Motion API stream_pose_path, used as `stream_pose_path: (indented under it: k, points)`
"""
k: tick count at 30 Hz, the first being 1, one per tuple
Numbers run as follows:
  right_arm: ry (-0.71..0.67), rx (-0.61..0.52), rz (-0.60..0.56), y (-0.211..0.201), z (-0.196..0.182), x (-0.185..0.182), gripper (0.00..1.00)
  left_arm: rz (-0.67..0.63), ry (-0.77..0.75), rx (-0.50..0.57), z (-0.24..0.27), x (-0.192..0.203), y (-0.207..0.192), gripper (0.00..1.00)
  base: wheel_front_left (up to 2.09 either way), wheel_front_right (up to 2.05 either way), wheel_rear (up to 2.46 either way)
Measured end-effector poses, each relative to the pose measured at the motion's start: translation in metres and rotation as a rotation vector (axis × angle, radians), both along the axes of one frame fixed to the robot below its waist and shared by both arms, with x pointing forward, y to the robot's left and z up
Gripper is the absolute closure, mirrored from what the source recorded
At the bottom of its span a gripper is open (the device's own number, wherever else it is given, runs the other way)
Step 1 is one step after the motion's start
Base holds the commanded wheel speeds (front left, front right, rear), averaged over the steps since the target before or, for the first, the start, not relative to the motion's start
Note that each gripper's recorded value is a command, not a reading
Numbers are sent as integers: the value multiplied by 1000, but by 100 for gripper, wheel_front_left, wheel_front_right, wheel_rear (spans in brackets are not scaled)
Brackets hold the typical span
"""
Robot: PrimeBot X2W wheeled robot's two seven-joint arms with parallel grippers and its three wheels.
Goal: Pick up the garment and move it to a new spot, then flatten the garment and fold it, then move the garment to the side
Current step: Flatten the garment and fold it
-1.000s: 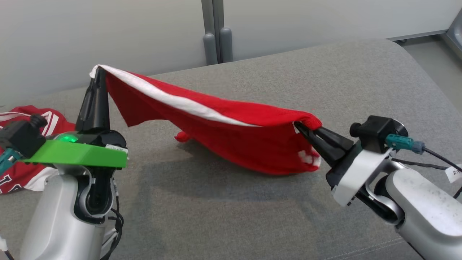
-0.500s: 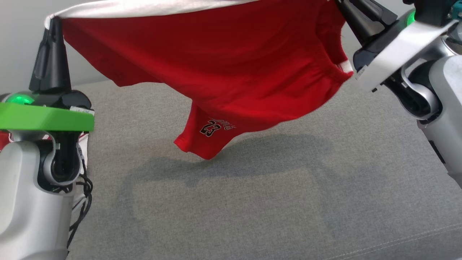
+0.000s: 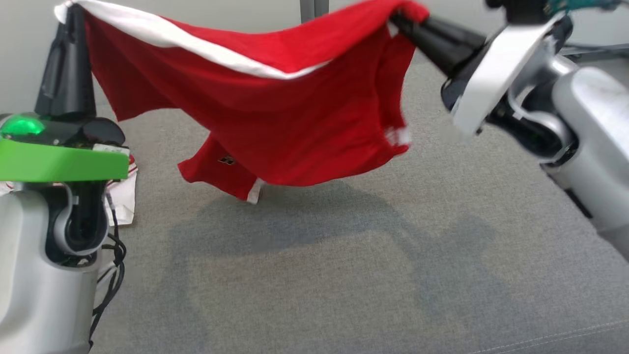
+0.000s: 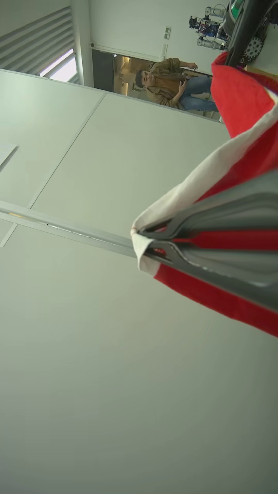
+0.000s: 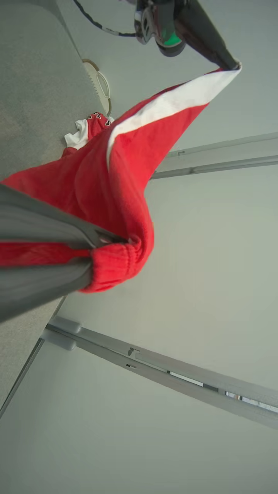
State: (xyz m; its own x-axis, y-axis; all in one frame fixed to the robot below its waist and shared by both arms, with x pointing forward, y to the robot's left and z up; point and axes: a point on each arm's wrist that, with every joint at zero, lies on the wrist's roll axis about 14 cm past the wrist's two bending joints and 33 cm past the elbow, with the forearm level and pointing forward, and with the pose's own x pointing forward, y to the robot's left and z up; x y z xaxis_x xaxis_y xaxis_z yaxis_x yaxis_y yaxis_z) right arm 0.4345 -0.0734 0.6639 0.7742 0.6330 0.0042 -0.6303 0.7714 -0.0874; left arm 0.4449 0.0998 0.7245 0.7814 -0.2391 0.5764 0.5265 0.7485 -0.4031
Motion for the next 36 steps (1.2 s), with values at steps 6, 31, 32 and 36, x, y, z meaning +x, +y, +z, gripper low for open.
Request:
stream_pose_path:
  k: [6,31,32,36]
  points:
    - [-194,111,28,-6,83,-7,100,-9,-139,-36,40,-23,4,100,0,0,0]
    - [207,-30,-141,-27,-100,72,100,-92,234,34,-65,29,-34,100,0,0,0]
    - [279,-54,-139,-28,-130,62,100,-114,322,37,-97,23,-41,100,0,0,0]
    - [494,-74,-120,-25,-212,17,100,-120,606,-20,-195,-7,-43,100,0,0,0]
